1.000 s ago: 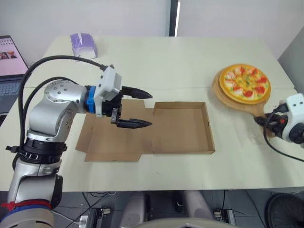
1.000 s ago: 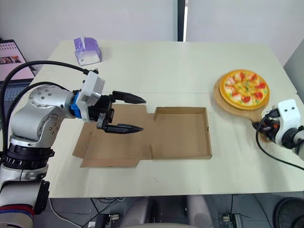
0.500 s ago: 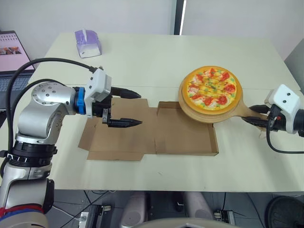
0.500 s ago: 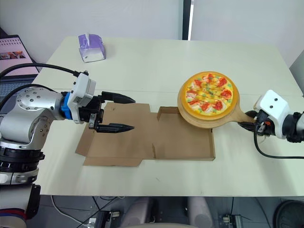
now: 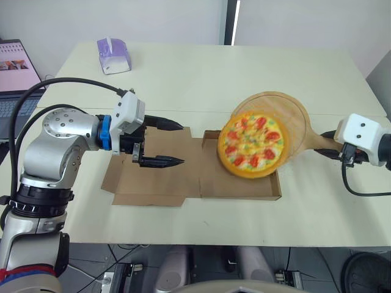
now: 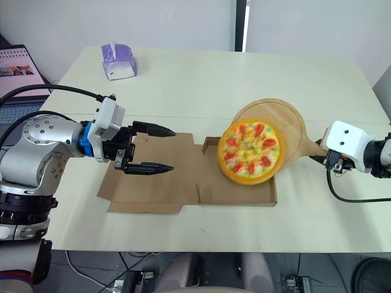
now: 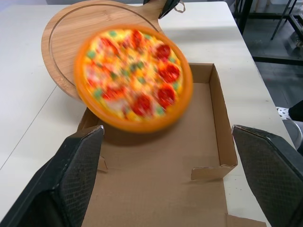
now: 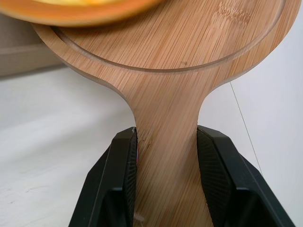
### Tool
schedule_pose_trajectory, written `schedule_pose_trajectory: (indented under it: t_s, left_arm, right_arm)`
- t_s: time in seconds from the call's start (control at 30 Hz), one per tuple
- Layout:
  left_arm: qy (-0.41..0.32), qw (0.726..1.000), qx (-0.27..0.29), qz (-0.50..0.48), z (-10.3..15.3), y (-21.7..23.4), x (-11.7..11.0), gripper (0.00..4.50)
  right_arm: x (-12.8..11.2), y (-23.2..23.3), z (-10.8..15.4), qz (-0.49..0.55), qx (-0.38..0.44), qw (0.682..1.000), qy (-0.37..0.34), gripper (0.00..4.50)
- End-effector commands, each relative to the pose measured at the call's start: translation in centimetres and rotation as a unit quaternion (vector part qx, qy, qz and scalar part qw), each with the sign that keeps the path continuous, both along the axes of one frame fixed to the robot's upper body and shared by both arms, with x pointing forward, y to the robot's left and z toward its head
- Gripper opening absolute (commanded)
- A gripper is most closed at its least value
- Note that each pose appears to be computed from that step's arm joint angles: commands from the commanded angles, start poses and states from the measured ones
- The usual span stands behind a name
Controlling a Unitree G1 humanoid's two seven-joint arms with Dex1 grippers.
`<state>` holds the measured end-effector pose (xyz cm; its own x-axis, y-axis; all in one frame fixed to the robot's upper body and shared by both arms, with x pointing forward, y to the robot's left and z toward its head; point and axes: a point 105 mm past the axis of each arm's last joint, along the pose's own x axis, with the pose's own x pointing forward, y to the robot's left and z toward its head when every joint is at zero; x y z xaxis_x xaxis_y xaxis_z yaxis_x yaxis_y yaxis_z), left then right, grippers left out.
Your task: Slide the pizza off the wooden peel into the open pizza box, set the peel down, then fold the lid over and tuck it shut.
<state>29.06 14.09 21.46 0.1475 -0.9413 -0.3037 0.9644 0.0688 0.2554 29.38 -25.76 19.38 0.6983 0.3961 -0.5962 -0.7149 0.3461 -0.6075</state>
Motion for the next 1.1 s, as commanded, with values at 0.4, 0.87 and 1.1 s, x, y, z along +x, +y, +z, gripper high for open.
schedule_pose_trajectory:
  t_s: [0.4, 0.87, 1.1]
  left_arm:
    - [-0.024, 1.000, -0.007, -0.006, 1.6, -0.1, -0.6, 4.50]
    - [-0.014, 0.996, -0.036, -0.079, 2.1, -3.3, -2.6, 4.50]
    - [-0.021, 0.994, -0.038, -0.096, 2.2, -4.9, -2.9, 4.50]
  right_arm:
    - [2.3, -3.5, 7.9, -0.044, -0.035, 0.988, -0.141, 1.53]
    - [-3.3, -6.7, -0.5, -0.289, 0.179, 0.940, -0.035, 1.53]
    - [-5.6, -6.6, -5.7, -0.388, 0.231, 0.892, 0.005, 1.53]
